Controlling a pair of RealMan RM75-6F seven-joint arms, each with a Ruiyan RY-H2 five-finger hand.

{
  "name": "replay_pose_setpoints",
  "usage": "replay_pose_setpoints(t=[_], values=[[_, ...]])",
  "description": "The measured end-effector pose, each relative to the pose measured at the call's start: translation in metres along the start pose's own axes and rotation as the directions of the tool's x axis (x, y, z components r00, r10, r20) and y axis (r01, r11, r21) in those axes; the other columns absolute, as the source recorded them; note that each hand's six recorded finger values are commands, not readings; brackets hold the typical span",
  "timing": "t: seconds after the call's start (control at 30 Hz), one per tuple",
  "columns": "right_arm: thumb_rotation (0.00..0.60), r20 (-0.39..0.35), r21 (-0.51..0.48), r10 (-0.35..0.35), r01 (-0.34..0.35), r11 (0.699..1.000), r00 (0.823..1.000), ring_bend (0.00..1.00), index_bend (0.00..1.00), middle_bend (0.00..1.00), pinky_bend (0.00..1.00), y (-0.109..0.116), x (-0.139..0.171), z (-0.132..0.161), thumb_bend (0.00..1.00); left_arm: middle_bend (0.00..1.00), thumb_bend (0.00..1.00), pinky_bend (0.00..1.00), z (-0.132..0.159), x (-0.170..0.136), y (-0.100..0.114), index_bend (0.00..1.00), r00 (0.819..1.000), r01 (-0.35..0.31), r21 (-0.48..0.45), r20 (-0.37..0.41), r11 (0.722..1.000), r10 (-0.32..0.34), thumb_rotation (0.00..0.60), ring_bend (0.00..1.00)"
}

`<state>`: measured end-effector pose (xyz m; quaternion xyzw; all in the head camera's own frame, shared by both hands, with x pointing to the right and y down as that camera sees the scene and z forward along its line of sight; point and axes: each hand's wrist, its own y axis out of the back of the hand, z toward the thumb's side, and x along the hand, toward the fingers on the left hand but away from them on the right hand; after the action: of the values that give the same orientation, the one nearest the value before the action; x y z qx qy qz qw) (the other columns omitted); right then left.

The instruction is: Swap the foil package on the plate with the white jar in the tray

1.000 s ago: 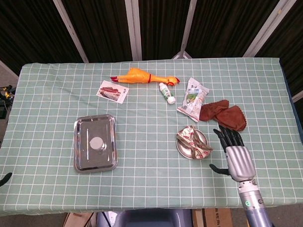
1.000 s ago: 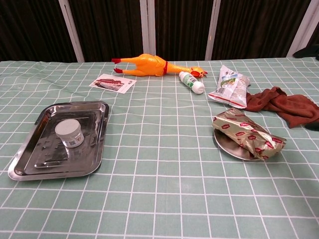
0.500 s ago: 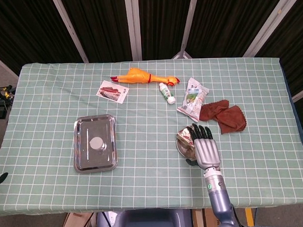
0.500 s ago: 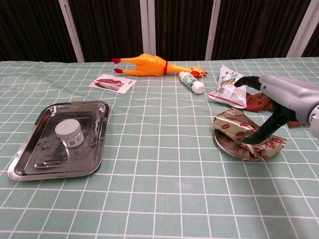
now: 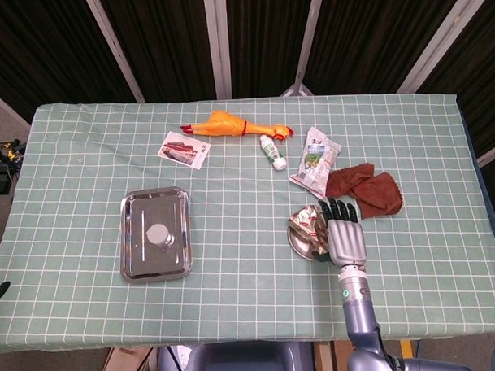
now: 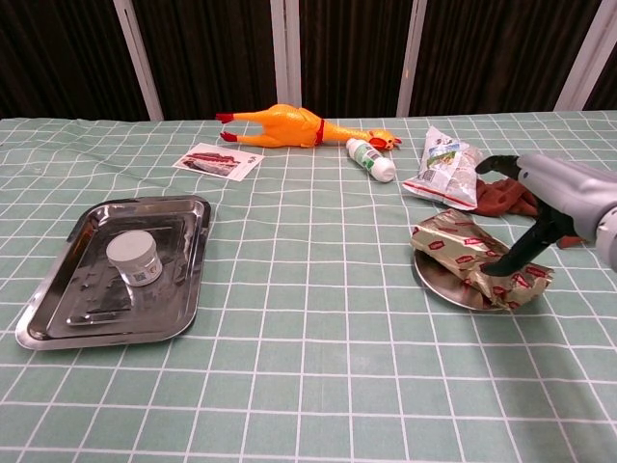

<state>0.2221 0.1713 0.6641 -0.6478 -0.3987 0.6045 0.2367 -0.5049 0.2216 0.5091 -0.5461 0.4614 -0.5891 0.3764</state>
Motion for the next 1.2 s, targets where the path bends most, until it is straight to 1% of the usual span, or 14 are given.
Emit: replay_pose_setpoints(t=[0.23, 0.5, 0.6, 0.7, 0.93, 1.07, 1.2], values=[[0.6, 0.003, -0.003, 0.013, -0.013, 1.0, 1.0, 0.08, 0.13, 0.09, 0.0, -0.012, -0.008, 0.004, 0.14, 0.0, 0.12, 0.13, -0.001, 0.0, 0.0, 0.17, 1.0, -0.002, 0.005, -0.007, 1.0, 0.002, 0.6, 0.0], [0.6, 0.028, 0.012, -0.006, 0.006, 1.0, 1.0, 0.15, 0.15, 0.12, 0.0, -0.019, -0.025, 0.002, 0.14, 0.0, 0.13, 0.13, -0.002, 0.003, -0.003, 0.17, 1.0, 0.007, 0.023, -0.019, 1.0, -0.006, 0.6, 0.0], [0.6, 0.033, 0.026, -0.02, 0.02, 0.999, 0.999, 0.18, 0.16, 0.16, 0.0, -0.021, -0.03, 0.0, 0.14, 0.0, 0.13, 0.13, -0.003, 0.004, -0.004, 0.17, 1.0, 0.006, 0.03, -0.028, 1.0, -0.005, 0.6, 0.0], [0.6, 0.036, 0.019, -0.015, 0.014, 1.0, 0.999, 0.22, 0.18, 0.19, 0.0, -0.025, -0.032, -0.001, 0.14, 0.0, 0.13, 0.13, -0.003, 0.004, -0.004, 0.17, 0.999, 0.005, 0.03, -0.032, 1.0, -0.004, 0.6, 0.0], [0.6, 0.033, 0.061, -0.021, 0.019, 0.998, 0.999, 0.34, 0.26, 0.31, 0.0, -0.032, -0.036, -0.004, 0.14, 0.0, 0.13, 0.13, -0.005, 0.005, -0.003, 0.17, 0.999, -0.002, 0.038, -0.043, 0.999, 0.004, 0.6, 0.0], [0.6, 0.03, 0.085, -0.034, 0.031, 0.996, 0.999, 0.37, 0.28, 0.34, 0.0, -0.036, -0.037, -0.004, 0.14, 0.0, 0.13, 0.13, -0.005, 0.005, -0.004, 0.17, 0.999, -0.003, 0.045, -0.047, 0.999, 0.005, 0.6, 0.0], [0.6, 0.03, 0.114, -0.046, 0.042, 0.993, 0.998, 0.38, 0.29, 0.35, 0.0, -0.037, -0.038, -0.005, 0.14, 0.0, 0.13, 0.13, -0.005, 0.006, -0.005, 0.17, 0.999, 0.001, 0.049, -0.05, 0.999, 0.001, 0.6, 0.0]])
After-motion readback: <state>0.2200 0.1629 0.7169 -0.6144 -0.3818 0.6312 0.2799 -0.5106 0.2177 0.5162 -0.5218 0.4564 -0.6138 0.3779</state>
